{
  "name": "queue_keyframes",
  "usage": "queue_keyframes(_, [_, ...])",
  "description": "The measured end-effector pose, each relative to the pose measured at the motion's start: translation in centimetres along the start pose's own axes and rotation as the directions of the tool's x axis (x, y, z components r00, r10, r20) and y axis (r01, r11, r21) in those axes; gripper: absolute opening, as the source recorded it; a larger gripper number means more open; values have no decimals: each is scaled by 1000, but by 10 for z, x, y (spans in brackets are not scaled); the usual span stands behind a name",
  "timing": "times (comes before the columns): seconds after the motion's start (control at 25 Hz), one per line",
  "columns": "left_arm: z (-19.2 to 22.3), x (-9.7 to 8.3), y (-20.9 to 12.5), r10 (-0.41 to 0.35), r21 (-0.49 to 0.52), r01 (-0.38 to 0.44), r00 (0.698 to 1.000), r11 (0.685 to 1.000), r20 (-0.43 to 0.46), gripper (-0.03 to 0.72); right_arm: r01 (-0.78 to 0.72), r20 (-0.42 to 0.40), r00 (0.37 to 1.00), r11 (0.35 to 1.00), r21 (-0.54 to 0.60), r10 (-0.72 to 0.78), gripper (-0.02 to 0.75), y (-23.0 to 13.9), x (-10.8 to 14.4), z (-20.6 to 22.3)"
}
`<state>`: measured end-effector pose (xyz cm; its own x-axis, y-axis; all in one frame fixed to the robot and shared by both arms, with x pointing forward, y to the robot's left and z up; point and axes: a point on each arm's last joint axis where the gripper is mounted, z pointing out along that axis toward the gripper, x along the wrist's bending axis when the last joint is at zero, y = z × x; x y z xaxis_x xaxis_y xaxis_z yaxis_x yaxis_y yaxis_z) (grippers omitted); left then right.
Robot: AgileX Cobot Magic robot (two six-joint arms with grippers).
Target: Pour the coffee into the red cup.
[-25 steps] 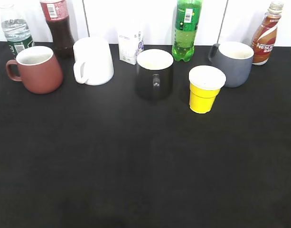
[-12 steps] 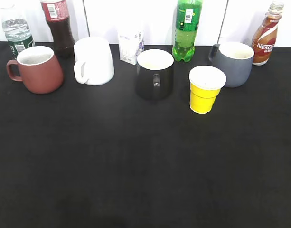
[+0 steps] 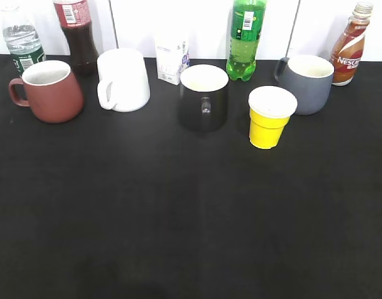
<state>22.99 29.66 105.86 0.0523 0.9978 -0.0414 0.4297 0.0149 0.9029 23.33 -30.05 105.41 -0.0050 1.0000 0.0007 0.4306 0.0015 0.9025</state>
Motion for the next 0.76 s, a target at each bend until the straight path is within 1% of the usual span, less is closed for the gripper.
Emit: queue_keyframes(0.76, [0, 0, 0, 0, 0, 0, 1000, 1000, 0, 491, 0, 0, 1000, 1000, -1, 0, 589, 0, 0, 0])
